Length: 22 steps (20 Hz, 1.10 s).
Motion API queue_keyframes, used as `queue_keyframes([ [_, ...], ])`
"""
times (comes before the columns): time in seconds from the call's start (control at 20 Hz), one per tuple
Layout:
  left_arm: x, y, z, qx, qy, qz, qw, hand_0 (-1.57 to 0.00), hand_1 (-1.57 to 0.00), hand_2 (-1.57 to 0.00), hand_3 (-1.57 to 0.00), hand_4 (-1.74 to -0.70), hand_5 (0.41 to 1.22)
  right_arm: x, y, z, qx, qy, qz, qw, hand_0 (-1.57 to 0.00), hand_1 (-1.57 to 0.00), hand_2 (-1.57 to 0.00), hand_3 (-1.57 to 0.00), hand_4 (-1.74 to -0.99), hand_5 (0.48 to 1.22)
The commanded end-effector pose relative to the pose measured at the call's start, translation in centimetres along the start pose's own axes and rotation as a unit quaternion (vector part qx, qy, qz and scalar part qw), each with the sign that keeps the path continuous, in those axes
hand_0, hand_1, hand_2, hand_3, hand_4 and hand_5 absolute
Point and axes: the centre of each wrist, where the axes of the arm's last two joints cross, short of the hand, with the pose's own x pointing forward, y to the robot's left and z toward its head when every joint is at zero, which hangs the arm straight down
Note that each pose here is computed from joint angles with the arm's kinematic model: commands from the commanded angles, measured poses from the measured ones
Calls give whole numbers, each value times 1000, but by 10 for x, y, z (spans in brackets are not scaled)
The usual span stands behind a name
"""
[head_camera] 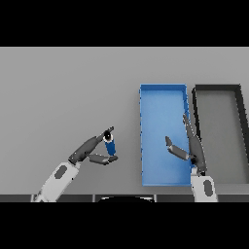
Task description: Pick up the blue pipe and place it into the blue bin.
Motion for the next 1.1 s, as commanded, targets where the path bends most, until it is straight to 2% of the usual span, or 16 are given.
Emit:
queue_keyframes([
  [0.0, 0, -1, -5, 3, 5, -10, 1000, 1, 1, 1, 1, -1076, 435, 1, -1, -2, -2, 7, -3, 1000, 1, 1, 1, 1, -1220, 639],
  [0.15, 0, -13, -13, -4, 4, -3, 1000, 1, 1, 1, 1, -1062, 420, -6, -1, -2, 0, 18, 2, 1000, 1, 1, 1, 1, -1214, 645],
  [0.3, -1, -20, -24, -9, -13, 17, 1000, 1, 1, 1, 1, -1107, 463, -6, 2, 2, 1, 13, 10, 1000, 1, 1, 1, 1, -1207, 650],
  [0.4, 1, -24, -31, -4, -32, 49, 998, 1, -41, -151, -121, -1186, 550, -6, -1, 1, 0, 12, 9, 1000, 1, 1, 1, 1, -1213, 655],
  [0.45, 1, -25, -32, 1, -36, 67, 997, -10, -156, -308, -276, -1243, 613, -7, -1, 0, 1, 12, 3, 1000, 1, 1, 1, 1, -1217, 655],
  [0.5, -1, -27, -30, 2, -45, 83, 996, -125, -319, -485, -535, -1281, 735, -7, -1, 2, 0, 10, 4, 1000, 1, 1, 1, 1, -1220, 656],
  [0.55, -3, -32, -31, 2, -45, 94, 995, -359, -547, -689, -742, -1369, 832, -6, -2, 4, 3, 4, 4, 1000, 1, 1, 1, 1, -1220, 656],
  [0.65, 1, -36, -33, 1, -44, 94, 995, -796, -915, -1006, -1030, -1497, 972, -7, -1, 2, 2, 8, 2, 1000, 1, 1, 1, 1, -1224, 658],
  [0.75, 3, -38, -31, -4, -52, 90, 995, -1075, -1151, -1210, -1194, -1580, 1062, -8, 3, 0, 2, 18, -5, 1000, 1, 1, 1, 1, -1233, 660],
  [0.8, 5, -40, -32, 1, -57, 84, 995, -1174, -1235, -1282, -1270, -1553, 1094, -8, 2, -5, 1, 17, -5, 1000, 1, 1, 1, 1, -1228, 656],
  [0.9, 5, -41, -29, 4, -65, 77, 995, -1317, -1356, -1386, -1378, -1513, 1139, -10, 0, -1, 5, 17, -4, 1000, 1, 1, 1, 1, -1222, 646],
  [1.05, 12, -44, -31, 14, -101, 76, 992, -1441, -1461, -1476, -1472, -1484, 1179, -6, 2, -5, 4, 16, -5, 1000, 1, 1, 1, 1, -1217, 631],
])
